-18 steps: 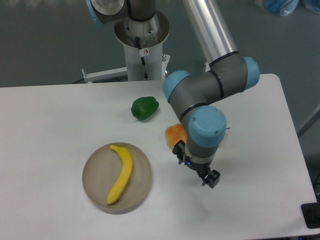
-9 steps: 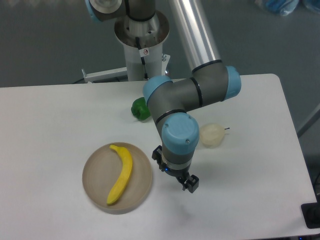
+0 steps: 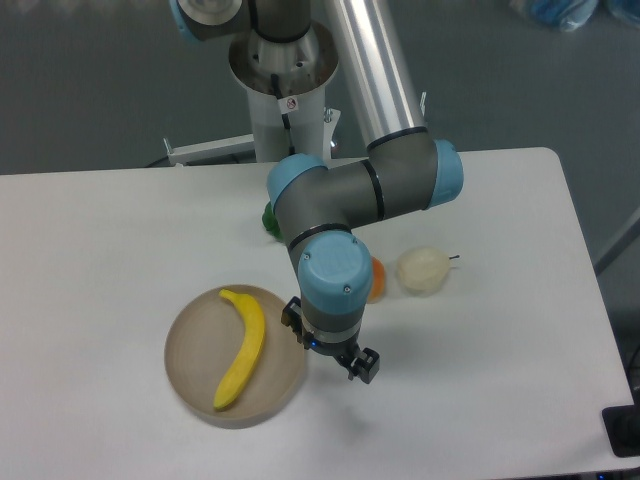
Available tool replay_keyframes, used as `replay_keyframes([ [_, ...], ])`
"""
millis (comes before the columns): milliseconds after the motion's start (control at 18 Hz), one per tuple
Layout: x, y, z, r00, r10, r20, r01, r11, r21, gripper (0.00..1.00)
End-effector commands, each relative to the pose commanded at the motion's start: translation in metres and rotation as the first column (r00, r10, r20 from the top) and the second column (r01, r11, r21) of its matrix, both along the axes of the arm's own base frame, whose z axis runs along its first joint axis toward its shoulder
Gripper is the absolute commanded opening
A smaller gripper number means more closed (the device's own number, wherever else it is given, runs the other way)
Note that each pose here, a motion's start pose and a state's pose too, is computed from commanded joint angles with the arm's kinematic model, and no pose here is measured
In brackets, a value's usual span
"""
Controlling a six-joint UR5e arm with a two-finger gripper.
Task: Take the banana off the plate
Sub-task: 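Move the gripper over the orange bun toward the tan plate, then lower the gripper onto the yellow banana and close on it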
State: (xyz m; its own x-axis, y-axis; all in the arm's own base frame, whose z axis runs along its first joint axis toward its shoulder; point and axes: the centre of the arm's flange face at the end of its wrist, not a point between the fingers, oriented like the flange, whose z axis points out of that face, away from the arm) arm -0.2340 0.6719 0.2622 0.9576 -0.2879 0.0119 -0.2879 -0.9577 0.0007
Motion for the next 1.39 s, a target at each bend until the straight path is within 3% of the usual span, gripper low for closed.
replay_keyframes([
  [333, 0.021, 0.015, -0.021, 0.994, 0.114, 0.006, -0.113, 0.993, -0.022, 1.0],
  [611, 0.037, 0.023, -0.027, 0.989, 0.149, 0.019, -0.149, 0.989, -0.025, 1.0],
  [889, 0.068, 0.034, -0.039, 0.965, 0.26, 0.047, -0.258, 0.966, -0.031, 1.0],
  [1389, 0.094, 0.039, -0.063, 0.973, 0.226, 0.053, -0.223, 0.973, -0.057, 1.0],
])
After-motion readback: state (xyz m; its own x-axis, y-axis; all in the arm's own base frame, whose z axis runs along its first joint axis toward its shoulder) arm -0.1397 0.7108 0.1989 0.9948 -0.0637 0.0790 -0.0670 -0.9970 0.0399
